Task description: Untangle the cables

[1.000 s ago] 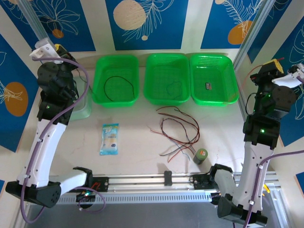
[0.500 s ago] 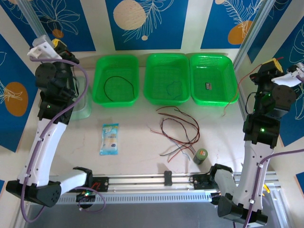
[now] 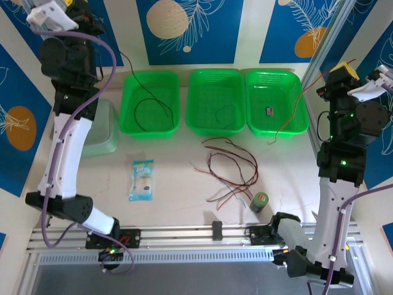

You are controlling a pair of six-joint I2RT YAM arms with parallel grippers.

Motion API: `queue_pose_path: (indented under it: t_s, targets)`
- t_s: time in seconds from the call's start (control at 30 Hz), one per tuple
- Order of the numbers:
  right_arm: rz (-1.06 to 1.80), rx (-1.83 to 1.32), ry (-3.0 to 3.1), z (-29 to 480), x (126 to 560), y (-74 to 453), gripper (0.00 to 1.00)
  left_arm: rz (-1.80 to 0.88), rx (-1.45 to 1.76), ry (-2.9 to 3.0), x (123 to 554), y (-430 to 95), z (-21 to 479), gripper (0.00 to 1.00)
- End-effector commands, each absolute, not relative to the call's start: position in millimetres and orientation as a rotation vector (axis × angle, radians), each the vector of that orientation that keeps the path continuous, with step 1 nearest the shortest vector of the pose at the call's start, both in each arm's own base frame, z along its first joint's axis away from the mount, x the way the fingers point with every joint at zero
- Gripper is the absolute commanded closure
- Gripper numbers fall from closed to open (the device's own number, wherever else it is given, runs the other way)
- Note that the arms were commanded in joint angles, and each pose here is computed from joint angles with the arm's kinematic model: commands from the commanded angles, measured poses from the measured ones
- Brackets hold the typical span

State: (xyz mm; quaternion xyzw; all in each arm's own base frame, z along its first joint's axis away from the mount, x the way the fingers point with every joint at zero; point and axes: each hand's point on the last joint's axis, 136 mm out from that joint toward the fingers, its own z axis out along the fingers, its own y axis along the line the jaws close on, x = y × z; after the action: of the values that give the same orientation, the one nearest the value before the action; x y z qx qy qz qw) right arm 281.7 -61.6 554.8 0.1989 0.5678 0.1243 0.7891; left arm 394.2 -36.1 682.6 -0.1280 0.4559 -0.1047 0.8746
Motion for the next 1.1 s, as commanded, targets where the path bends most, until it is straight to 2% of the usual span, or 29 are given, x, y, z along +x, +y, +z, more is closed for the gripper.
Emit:
queue_pose_path:
  t_s: [0.0, 0.3, 0.7, 0.97, 1.07]
  targets:
    - [0.254, 0.384, 1.215, 566, 280, -56, 1.00, -0.224, -0.239, 0.886, 396, -38, 705, 1.00]
    - [0.269, 0.367, 1.236, 566, 282, -52, 1.00, -0.199, -0.207, 0.968, 462, -55, 679, 1.00]
    - [0.255, 0.347, 1.240, 569, 281, -50, 1.00, -0.191, -0.222, 0.930, 465, -46, 695, 1.00]
    - [0.252, 0.340, 1.235, 571, 278, -49, 1.00, -0.162, -0.208, 1.059, 494, -52, 652, 1.00]
    - [0.246, 0.338, 1.232, 572, 276, -49, 1.00, -0.159, -0.209, 1.138, 512, -56, 619, 1.00]
